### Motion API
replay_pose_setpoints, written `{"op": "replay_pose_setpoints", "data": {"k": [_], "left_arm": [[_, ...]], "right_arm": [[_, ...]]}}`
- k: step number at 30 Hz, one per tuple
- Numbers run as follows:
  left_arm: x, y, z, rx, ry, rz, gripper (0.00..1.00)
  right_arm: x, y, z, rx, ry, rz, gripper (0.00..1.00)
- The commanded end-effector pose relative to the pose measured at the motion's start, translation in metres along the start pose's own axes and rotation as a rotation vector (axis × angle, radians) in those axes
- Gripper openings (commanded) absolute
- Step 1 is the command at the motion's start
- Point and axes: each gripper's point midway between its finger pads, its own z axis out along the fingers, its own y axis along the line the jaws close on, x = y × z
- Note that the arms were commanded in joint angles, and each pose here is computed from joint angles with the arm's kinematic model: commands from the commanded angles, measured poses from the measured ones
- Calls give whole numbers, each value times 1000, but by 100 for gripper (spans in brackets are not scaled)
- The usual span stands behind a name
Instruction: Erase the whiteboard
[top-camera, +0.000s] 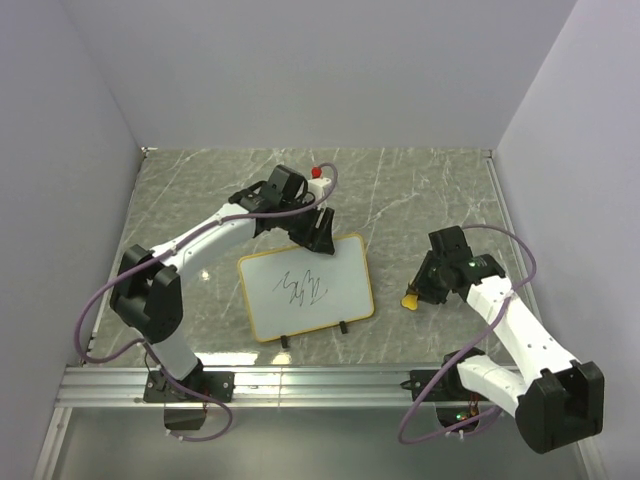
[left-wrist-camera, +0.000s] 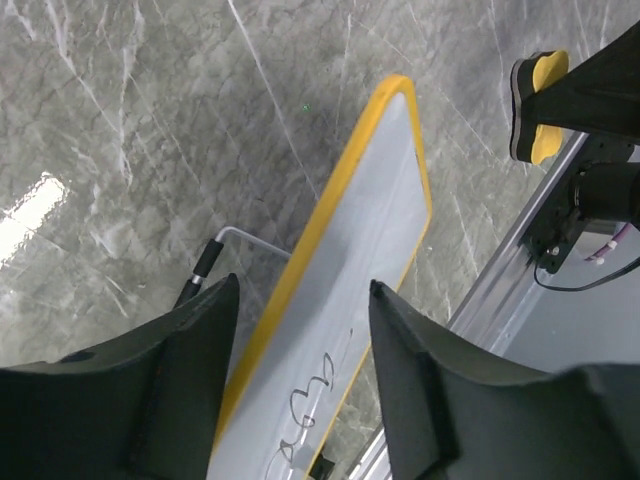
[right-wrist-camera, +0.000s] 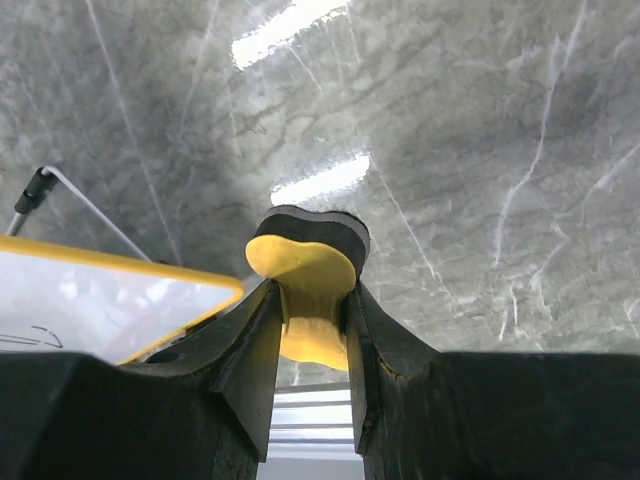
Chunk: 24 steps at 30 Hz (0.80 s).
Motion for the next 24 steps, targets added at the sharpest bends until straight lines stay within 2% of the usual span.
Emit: {"op": "replay_pose_setpoints", "data": {"k": [1,7,10,11,14,24], "left_arm": [[2,-12,4,31,5,10,59],[13,-6,8,13,19,-18,41],[22,0,11,-4,48,-24,25],[25,2,12,-16,57,-26,14],[35,11,14,-52,81,-31,0],[50,28,-3,-176,40,-29,0]], "right_arm": [[0,-8,-2,17,-20,-19,0],[-2,-7,-4,4,-33,-36,0],[-4,-5,-5,-4,-40,-39,0],[-5,-4,-5,-8,-42,-39,0],[-5,-1,-7,-27,-49,-40,0],[-10,5,-16,-70,-85,-29,0]]}}
